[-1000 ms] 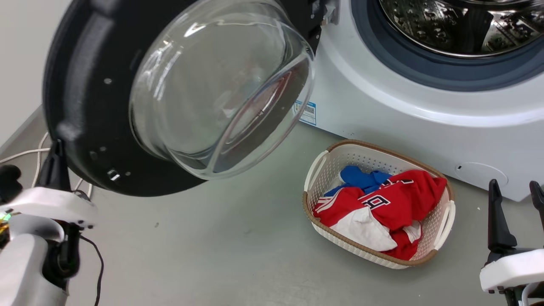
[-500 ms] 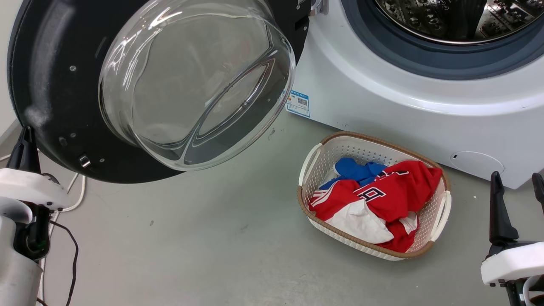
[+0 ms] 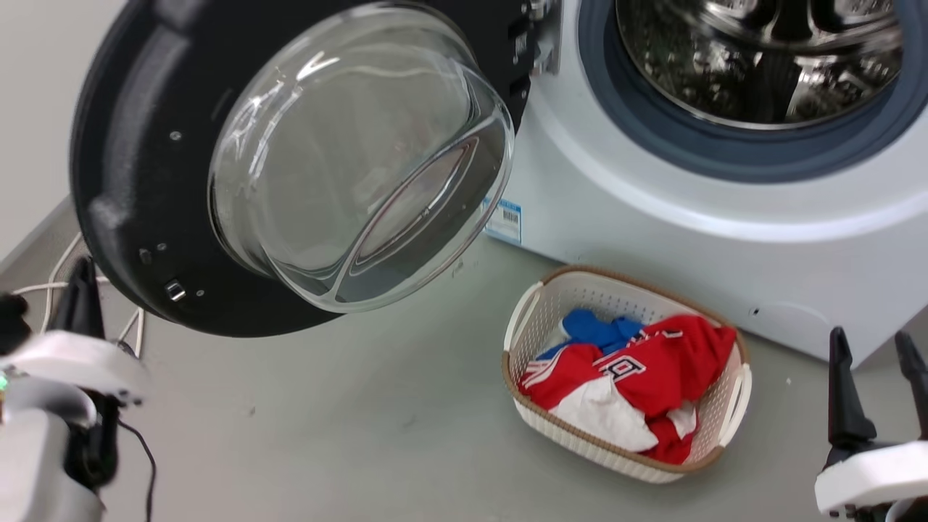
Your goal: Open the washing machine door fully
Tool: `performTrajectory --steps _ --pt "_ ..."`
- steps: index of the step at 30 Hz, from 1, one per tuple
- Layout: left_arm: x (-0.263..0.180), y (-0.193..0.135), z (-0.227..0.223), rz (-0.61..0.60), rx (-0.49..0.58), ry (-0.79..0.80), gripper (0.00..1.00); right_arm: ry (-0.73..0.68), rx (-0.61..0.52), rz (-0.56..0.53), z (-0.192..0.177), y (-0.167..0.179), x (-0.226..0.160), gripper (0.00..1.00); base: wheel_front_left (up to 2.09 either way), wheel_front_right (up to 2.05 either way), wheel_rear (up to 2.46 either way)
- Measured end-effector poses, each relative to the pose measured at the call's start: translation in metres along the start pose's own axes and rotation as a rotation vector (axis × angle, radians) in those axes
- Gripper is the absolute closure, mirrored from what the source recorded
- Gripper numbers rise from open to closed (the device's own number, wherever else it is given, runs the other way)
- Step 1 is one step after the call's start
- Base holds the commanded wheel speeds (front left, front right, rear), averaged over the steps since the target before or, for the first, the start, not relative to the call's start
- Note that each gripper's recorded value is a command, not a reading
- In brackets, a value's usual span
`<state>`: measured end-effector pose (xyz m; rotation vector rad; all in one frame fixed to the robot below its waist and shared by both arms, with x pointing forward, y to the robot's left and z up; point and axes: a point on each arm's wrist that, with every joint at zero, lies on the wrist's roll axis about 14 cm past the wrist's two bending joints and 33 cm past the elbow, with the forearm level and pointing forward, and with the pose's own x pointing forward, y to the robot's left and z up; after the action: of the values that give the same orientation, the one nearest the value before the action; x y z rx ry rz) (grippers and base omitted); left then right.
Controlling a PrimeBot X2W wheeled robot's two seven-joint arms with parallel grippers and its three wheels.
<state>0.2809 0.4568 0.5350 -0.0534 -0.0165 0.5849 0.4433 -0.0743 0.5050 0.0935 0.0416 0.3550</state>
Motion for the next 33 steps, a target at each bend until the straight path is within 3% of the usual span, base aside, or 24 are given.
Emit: performTrajectory --steps 8,21,22,23,24,25,33 --pt "-0.057 -0.023 -0.012 -0.067 -0.03 -0.021 1.0 -0.042 0.006 0.012 0.015 0.009 -0.028 0.0 0.0 0.0 0.0" --pt "-0.094 -0.129 -0.006 -0.321 -0.105 -0.016 1.0 -0.091 0.013 -0.052 0.028 -0.007 -0.06 0.0 0.0 0.0 0.0" --pt "-0.094 -0.135 -0.008 -0.34 -0.102 -0.007 0.89 -0.093 0.013 -0.06 0.029 -0.01 -0.063 0.0 0.0 0.0 0.0" --pt "-0.093 -0.141 -0.009 -0.358 -0.101 0.003 0.63 -0.094 0.013 -0.068 0.029 -0.012 -0.065 0.0 0.0 0.0 0.0" --pt "-0.093 -0.147 -0.01 -0.378 -0.103 0.005 0.22 -0.096 0.011 -0.077 0.03 -0.014 -0.068 0.0 0.0 0.0 0.0" --pt "-0.092 -0.154 -0.01 -0.397 -0.101 0.007 0.0 -0.098 0.01 -0.088 0.03 -0.018 -0.071 0.0 0.0 0.0 0.0" --pt "-0.079 -0.2 -0.011 -0.518 -0.061 0.001 0.0 -0.095 -0.006 -0.181 0.03 -0.043 -0.096 0.0 0.0 0.0 0.0"
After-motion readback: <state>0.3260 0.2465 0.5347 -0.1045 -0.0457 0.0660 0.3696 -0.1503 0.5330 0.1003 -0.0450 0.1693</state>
